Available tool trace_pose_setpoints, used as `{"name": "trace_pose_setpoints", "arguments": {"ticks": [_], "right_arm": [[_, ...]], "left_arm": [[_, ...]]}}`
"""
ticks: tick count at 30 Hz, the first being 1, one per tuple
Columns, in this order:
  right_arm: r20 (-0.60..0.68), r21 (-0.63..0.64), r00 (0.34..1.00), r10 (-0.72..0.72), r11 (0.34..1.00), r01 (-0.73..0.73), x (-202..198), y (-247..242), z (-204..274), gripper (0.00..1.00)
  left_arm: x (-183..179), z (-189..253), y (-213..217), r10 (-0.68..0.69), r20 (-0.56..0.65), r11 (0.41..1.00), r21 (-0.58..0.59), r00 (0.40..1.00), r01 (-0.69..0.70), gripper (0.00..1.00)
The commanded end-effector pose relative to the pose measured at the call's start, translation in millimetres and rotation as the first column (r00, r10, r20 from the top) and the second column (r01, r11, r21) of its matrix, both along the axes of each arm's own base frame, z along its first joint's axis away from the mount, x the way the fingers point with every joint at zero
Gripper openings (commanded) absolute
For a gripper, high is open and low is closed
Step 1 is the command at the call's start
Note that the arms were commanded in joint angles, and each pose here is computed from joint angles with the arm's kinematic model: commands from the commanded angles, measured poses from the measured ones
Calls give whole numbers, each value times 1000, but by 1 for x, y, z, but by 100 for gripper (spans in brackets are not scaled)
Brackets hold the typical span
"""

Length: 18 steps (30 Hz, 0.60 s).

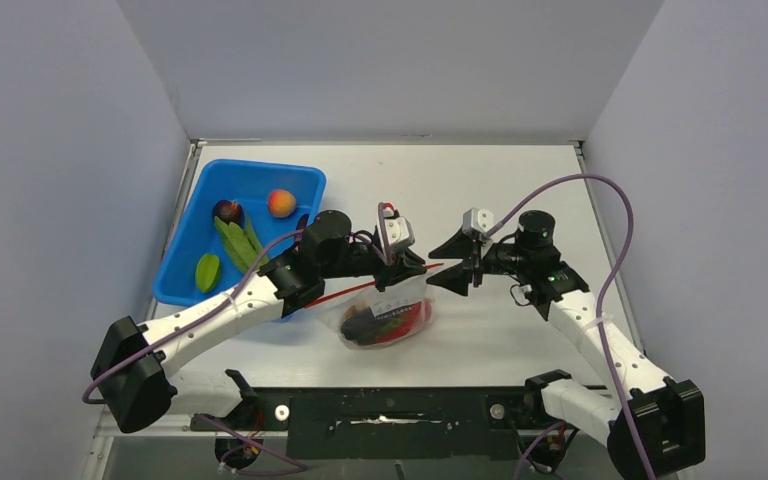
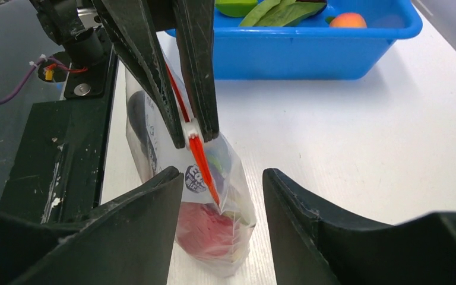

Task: Open the zip-top bag and remove the fake food
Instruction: Unzip the zipper food storage bag at the center of the board.

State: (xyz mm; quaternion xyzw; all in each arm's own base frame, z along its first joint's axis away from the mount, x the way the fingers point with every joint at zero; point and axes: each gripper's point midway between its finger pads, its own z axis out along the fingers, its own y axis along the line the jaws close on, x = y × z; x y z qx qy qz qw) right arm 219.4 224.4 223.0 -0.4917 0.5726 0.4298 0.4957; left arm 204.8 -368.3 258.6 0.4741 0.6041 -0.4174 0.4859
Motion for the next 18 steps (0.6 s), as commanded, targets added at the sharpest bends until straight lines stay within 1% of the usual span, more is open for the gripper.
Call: {"name": "trace_pose_setpoints", "arguments": {"ticks": [1,3,5,8,9,11,12,13,14,16,18], "right_arm": [[102,10,993,53,998,-54,4,6,23,51],[105,12,993,60,998,-62,5,8,25,45],[99,10,993,68,998,-69,5,9,25,36],[87,5,994,73,997,-74,5,9,22,18],[85,5,994,75,997,-76,4,9,21,10],[84,9,994,77,997,-78,3,9,22,3],[77,13,994,75,997,-76,4,10,22,0],[72,17,995,70,997,-72,5,10,23,0],[62,21,996,69,997,-70,5,10,22,0],[48,28,997,67,997,-69,6,11,22,0],[45,34,997,65,997,-66,6,12,22,0]], "left_arm": [[-2,27,-2,-16,46,997,-70,999,19,0],[-2,26,-2,-15,43,998,-67,999,18,0],[-2,25,-1,-11,43,998,-65,999,14,0],[-2,25,0,-5,40,998,-61,999,8,0],[-2,23,1,-2,38,998,-56,999,5,0],[1,20,3,14,41,999,-38,999,-12,0],[3,18,3,24,41,999,-33,999,-23,5],[3,17,3,25,39,999,-30,999,-24,13],[4,15,3,25,41,999,-26,999,-24,18],[6,16,1,24,42,999,-24,999,-23,23],[7,18,-1,25,42,999,-27,999,-24,24]]}}
